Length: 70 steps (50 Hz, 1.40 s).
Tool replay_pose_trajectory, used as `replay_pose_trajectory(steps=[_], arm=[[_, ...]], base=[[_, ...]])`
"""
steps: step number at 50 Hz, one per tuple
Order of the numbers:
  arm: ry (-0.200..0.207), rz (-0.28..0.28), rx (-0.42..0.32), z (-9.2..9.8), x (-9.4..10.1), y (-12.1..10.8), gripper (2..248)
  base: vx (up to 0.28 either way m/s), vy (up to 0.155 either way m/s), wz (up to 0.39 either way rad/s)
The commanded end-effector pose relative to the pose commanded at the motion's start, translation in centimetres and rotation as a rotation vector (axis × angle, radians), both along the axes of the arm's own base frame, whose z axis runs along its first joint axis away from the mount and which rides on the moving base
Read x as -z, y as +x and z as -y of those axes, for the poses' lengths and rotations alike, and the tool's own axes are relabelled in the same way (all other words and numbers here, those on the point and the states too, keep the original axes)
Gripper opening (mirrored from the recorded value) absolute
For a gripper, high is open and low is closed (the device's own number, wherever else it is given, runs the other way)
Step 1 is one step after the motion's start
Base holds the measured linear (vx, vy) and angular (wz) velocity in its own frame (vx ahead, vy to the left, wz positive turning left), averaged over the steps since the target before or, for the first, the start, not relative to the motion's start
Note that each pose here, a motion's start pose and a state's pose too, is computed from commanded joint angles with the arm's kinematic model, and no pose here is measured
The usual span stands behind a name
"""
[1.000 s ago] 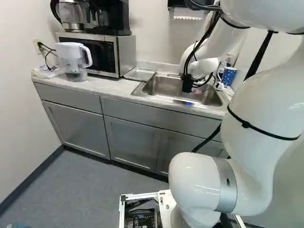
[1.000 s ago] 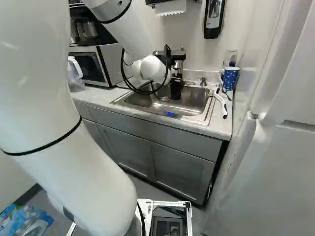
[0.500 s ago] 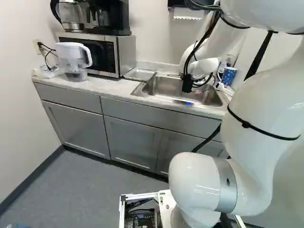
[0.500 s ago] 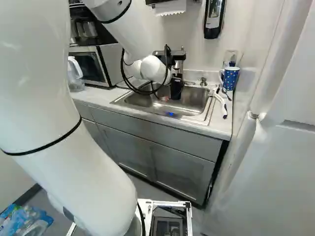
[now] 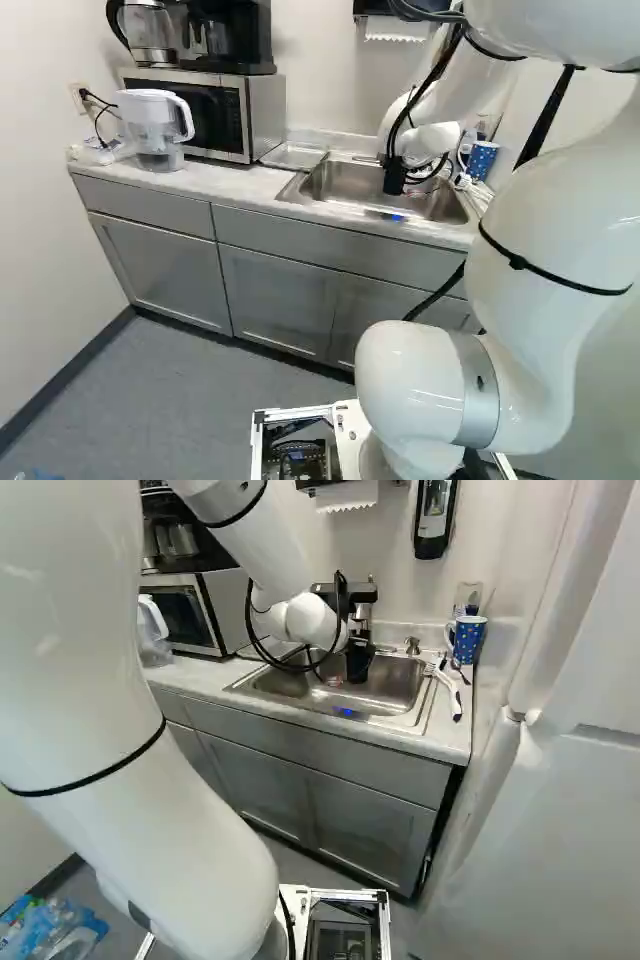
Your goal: Rinse the cup and place it in the tray
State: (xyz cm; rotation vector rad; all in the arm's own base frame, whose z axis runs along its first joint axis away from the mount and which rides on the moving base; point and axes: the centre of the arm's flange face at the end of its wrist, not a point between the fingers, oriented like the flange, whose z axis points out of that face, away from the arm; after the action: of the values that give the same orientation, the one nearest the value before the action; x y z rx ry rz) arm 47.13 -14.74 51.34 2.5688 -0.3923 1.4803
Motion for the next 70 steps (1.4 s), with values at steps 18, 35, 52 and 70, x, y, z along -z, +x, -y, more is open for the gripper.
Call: replay_pose_trajectory(steps=[18,35,52,70], arm=[[0.000,0.000,0.000,0.00,0.00,0.00,122],[0.000,0.000,0.000,0.00,0.00,0.00,122],[0.000,0.000,0.000,0.00,0.00,0.00,122],[0.000,0.000,0.000,0.00,0.00,0.00,122]], base=[[0.000,0.000,0.000],[0.000,0.000,0.000],[0.000,0.000,0.000],[0.000,0.000,0.000]])
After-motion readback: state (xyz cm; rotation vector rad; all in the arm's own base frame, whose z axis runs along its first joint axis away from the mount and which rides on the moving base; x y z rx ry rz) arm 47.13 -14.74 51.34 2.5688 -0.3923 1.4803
